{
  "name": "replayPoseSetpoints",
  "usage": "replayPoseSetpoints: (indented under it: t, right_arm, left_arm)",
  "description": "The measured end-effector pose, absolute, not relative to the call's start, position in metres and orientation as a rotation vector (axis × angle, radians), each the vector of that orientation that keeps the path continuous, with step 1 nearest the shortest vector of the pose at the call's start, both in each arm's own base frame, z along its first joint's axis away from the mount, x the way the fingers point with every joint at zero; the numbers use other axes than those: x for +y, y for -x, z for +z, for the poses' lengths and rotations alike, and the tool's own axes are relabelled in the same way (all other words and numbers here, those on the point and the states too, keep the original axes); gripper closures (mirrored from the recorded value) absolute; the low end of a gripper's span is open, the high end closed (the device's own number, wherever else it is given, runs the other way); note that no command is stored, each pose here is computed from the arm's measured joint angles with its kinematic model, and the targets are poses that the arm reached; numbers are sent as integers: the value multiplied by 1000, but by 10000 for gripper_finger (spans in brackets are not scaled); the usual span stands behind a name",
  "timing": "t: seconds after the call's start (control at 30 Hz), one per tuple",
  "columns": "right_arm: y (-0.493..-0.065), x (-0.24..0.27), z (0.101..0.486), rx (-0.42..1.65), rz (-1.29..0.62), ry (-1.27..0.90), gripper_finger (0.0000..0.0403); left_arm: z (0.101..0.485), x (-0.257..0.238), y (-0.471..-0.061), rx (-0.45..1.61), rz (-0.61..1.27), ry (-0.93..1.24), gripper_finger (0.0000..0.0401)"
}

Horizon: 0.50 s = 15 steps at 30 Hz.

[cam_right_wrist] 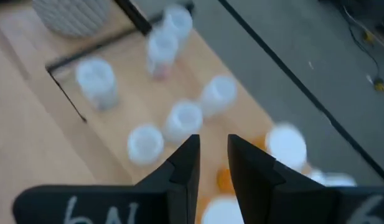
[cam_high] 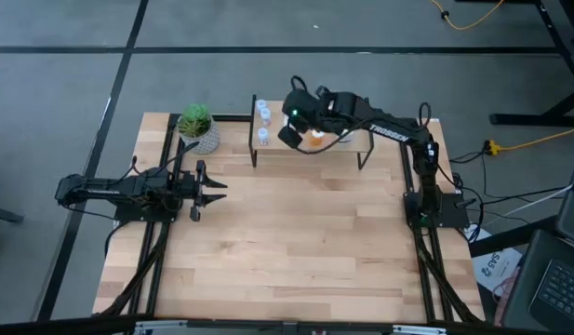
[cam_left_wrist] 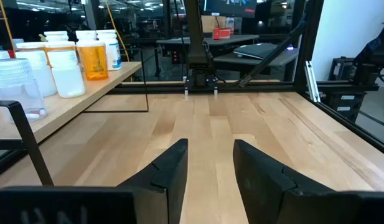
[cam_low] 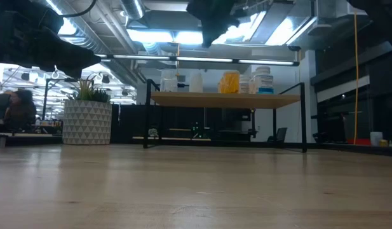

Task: Pick and place medicine bottles onto shelf by color
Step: Adjust the pill bottles on the shelf

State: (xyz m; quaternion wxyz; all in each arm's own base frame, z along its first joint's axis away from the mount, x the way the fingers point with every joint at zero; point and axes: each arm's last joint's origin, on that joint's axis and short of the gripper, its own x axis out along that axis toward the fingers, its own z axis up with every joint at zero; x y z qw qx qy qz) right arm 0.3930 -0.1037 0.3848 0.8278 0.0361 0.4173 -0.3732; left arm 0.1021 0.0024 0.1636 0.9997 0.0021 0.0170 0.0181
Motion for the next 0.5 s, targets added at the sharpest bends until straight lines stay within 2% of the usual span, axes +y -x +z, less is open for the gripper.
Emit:
replayPoseSetpoints:
  t: [0.2,0.3,0.5]
  right_arm:
    - [-404,-138,400,715,-558,22,318]
    - [-402,-155,405,652,-508,2,318]
    - [-387,-159,411,686,-500,-20,318]
  left_arm:
    - [164,2,-102,34,36,-4,280]
    - [164,2,-102,34,36,-4,280]
    - [164,2,-102,34,36,-4,280]
